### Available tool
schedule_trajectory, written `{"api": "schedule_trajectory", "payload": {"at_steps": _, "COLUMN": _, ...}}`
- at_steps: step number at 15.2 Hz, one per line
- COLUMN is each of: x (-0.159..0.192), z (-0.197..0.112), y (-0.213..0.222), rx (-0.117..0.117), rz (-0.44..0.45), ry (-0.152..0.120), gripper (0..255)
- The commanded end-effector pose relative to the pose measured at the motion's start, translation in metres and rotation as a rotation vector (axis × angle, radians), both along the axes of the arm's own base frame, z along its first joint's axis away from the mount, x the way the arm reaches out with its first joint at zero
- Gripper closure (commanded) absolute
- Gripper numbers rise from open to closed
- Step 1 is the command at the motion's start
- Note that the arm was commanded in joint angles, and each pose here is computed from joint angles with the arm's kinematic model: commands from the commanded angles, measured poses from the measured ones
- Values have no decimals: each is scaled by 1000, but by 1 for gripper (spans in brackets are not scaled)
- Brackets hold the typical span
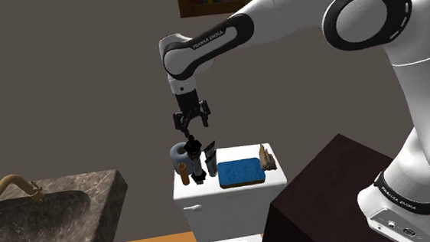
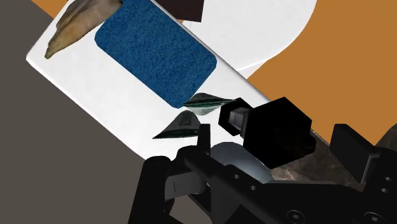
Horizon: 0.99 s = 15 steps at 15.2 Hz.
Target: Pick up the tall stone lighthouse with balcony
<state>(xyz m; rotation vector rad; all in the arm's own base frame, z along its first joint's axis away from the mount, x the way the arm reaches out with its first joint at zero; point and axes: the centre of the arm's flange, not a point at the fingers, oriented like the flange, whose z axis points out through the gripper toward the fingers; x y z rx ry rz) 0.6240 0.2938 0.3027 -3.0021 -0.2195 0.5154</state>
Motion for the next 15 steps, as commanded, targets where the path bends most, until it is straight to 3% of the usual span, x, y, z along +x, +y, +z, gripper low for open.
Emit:
{"api": "schedule_trajectory", "payload": {"at_steps": 1, "x": 16, "z": -19, "y": 17, "rx": 3, "rz": 5, "ry": 20, "gripper": 0}}
{"api": "schedule_trajectory", "payload": {"at_steps": 4, "x": 31, "z": -42, "y": 35, "rx": 7, "rz": 12, "ry": 43, "gripper": 0}}
{"api": "schedule_trajectory", "payload": {"at_steps": 13, "x": 31, "z": -82, "y": 35, "rx": 7, "rz": 12, "ry": 43, "gripper": 0}}
{"api": "schedule_trajectory", "payload": {"at_steps": 14, "x": 31, "z": -82, "y": 35, "rx": 7, "rz": 12, "ry": 43, "gripper": 255}}
{"api": "schedule_trajectory", "payload": {"at_steps": 15, "x": 31, "z": -82, "y": 35, "rx": 7, "rz": 12, "ry": 43, "gripper": 255}}
